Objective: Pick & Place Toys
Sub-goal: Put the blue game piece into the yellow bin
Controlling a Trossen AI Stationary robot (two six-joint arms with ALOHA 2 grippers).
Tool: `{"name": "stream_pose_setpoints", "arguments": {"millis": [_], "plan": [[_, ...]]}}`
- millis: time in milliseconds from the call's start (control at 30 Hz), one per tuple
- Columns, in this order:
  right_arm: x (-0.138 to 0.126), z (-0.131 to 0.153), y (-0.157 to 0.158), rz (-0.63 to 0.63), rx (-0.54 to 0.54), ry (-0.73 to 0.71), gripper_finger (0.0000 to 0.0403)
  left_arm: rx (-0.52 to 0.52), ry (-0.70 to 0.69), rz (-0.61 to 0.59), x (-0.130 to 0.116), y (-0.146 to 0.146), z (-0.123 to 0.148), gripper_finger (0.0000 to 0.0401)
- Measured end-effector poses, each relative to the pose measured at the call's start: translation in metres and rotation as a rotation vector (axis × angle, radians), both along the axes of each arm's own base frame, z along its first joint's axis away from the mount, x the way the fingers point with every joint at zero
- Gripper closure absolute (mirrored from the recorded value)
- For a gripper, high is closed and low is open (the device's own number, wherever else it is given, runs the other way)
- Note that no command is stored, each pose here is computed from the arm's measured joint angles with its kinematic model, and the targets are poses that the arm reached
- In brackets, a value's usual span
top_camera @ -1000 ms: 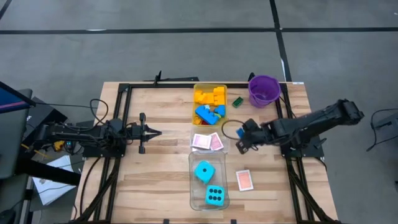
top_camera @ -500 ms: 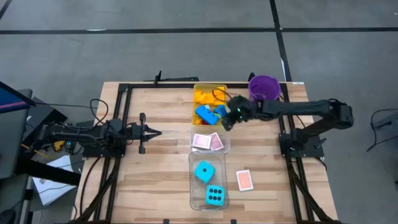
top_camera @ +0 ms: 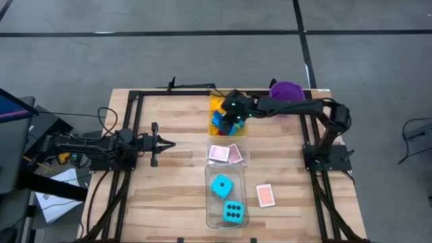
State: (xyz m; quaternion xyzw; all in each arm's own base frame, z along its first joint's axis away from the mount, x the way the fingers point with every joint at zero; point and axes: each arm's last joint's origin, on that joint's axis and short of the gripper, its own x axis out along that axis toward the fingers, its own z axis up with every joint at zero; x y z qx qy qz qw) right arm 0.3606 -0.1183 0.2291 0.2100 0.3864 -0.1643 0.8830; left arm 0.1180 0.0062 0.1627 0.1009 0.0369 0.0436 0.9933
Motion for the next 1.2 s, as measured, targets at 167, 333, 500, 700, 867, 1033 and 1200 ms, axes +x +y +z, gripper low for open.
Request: {"name": "stream_pose_setpoints", "arguments": {"millis": [167, 333, 500, 700, 867, 1033, 1200], "plan": [[0.018, -0.01, 0.007, 0.044, 0.018, 0.107, 0.0278, 0.0, 0.0, 0.0, 0.0, 0.0, 0.0, 0.0384], [0.017, -0.017, 0.014, 0.055, 0.03, 0.187, 0.0276, 0.0, 0.0, 0.0, 0.0, 0.0, 0.0, 0.0384], [0.014, -0.015, 0.021, 0.039, -0.014, 0.223, 0.027, 0.0, -0.007, 0.0, 0.0, 0.0, 0.001, 0.0384], [0.015, -0.014, 0.023, 0.041, -0.02, 0.219, 0.0269, 0.0, -0.016, 0.0, 0.0, 0.0, 0.002, 0.0384], [0.015, -0.014, 0.023, 0.041, -0.021, 0.218, 0.0268, 0.0, -0.017, 0.0, 0.0, 0.0, 0.002, 0.0384], [0.017, -0.013, 0.023, 0.046, -0.03, 0.198, 0.0258, 0.0, -0.017, 0.0, 0.0, 0.0, 0.002, 0.0384], [0.022, -0.01, 0.024, 0.063, -0.056, 0.147, 0.0214, 0.0, -0.016, 0.0, 0.0, 0.0, 0.002, 0.0384]]}}
